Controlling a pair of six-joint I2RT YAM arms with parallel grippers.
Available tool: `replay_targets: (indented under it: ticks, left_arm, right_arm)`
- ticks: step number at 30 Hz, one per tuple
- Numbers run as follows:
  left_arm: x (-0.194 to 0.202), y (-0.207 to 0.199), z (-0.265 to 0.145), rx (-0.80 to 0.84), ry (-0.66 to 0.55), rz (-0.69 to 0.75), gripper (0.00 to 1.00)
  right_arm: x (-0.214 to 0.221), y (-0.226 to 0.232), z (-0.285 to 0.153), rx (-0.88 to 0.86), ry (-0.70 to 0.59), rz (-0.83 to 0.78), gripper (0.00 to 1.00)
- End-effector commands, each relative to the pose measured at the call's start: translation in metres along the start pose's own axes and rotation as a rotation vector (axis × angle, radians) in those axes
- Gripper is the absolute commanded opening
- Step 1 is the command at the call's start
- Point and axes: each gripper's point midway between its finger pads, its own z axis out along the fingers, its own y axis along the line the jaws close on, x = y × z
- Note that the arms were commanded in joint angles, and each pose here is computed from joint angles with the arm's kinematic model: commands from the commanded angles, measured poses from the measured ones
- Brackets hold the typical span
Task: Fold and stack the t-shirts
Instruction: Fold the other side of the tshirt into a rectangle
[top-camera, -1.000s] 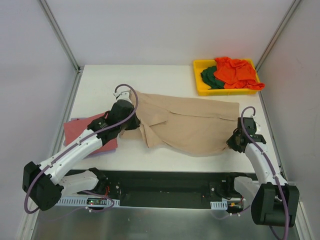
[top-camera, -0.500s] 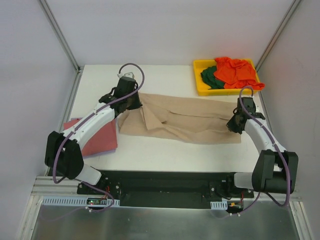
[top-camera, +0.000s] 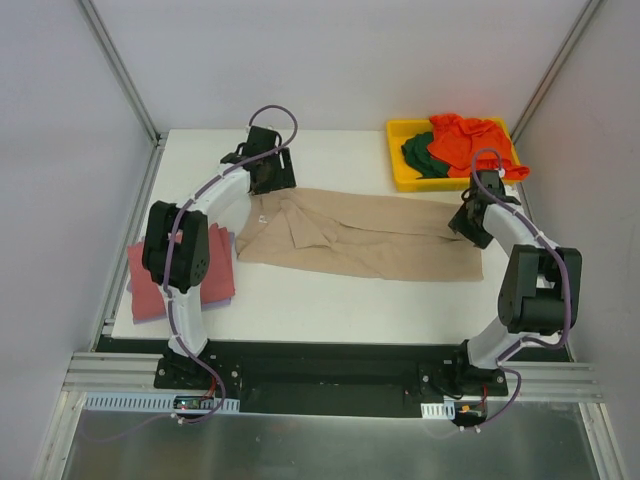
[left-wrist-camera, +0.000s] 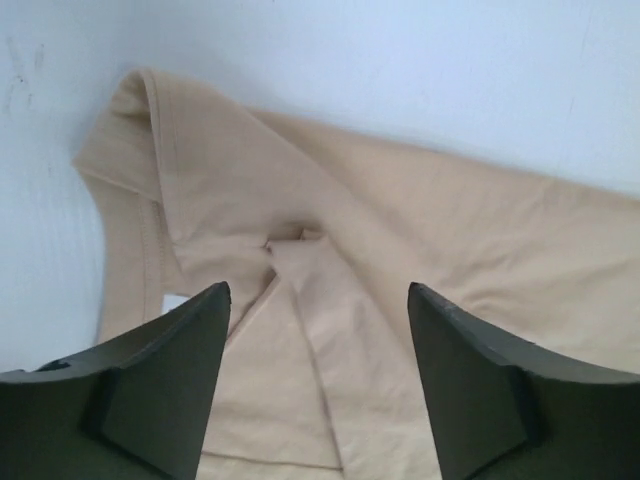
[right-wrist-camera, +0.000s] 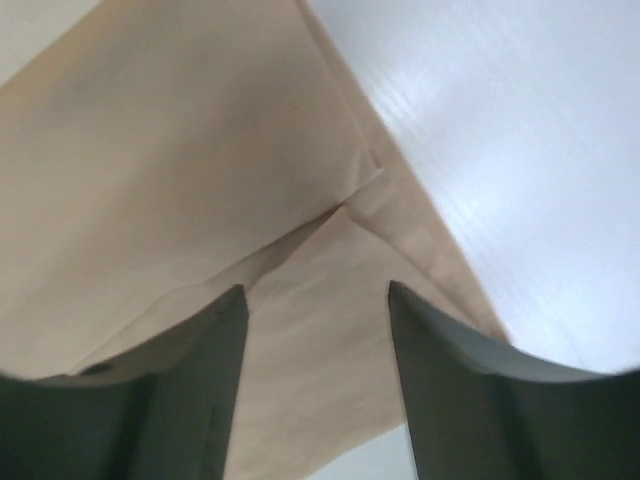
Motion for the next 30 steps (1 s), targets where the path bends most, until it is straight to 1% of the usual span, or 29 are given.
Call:
replay_targets:
  ticks: [1, 3, 4, 5, 6, 9, 11, 13, 16, 19, 22, 26, 30]
  left_arm:
    - [-0.023, -0.017, -0.012, 0.082, -0.022, 0.053, 0.82]
    - [-0.007, -0.016, -0.028, 0.105, 0.005, 0.017, 0.94]
    - [0.007, -0.016, -0.034, 0.128, 0.035, 0.007, 0.99]
    - [0.016, -0.022, -0.048, 0.177, 0.051, -0.001, 0.99]
    - [0.03, -0.024, -0.055, 0.208, 0.08, -0.025, 0.99]
    - [0.075, -0.046, -0.069, 0.371, 0.162, -0.046, 0.99]
    - [0.099, -0.052, -0.072, 0.402, 0.204, -0.049, 0.99]
    - [0.116, -0.057, -0.071, 0.405, 0.235, -0.047, 0.99]
    - [0.124, -0.061, -0.061, 0.401, 0.266, -0.055, 0.99]
    - [0.137, -0.065, -0.057, 0.426, 0.331, -0.069, 0.99]
    - [0.145, -0.062, -0.049, 0.383, 0.33, -0.053, 0.99]
    - [0.143, -0.065, -0.036, 0.379, 0.344, -0.058, 0.99]
    - [0.128, -0.079, -0.023, 0.4, 0.333, -0.051, 0.99]
  right_arm:
    - [-0.034, -0.017, -0.02, 0.082, -0.131, -0.012, 0.69]
    - [-0.021, -0.019, -0.028, 0.042, -0.122, -0.037, 0.82]
    - [-0.013, -0.018, -0.031, 0.004, -0.116, -0.05, 0.89]
    - [-0.009, -0.013, -0.039, -0.06, -0.125, -0.053, 0.98]
    - [0.001, -0.008, -0.041, -0.114, -0.114, -0.062, 0.96]
    - [0.033, 0.02, -0.048, -0.352, -0.045, -0.089, 0.96]
    - [0.046, 0.035, -0.052, -0.469, -0.017, -0.106, 0.96]
    - [0.055, 0.042, -0.049, -0.521, 0.005, -0.113, 0.96]
    - [0.059, 0.046, -0.043, -0.53, 0.039, -0.121, 0.96]
    - [0.064, 0.046, -0.035, -0.515, 0.074, -0.12, 0.96]
    - [0.068, 0.044, -0.028, -0.493, 0.091, -0.12, 0.96]
    - [0.07, 0.042, -0.023, -0.475, 0.104, -0.123, 0.96]
    - [0.069, 0.035, -0.021, -0.438, 0.099, -0.133, 0.96]
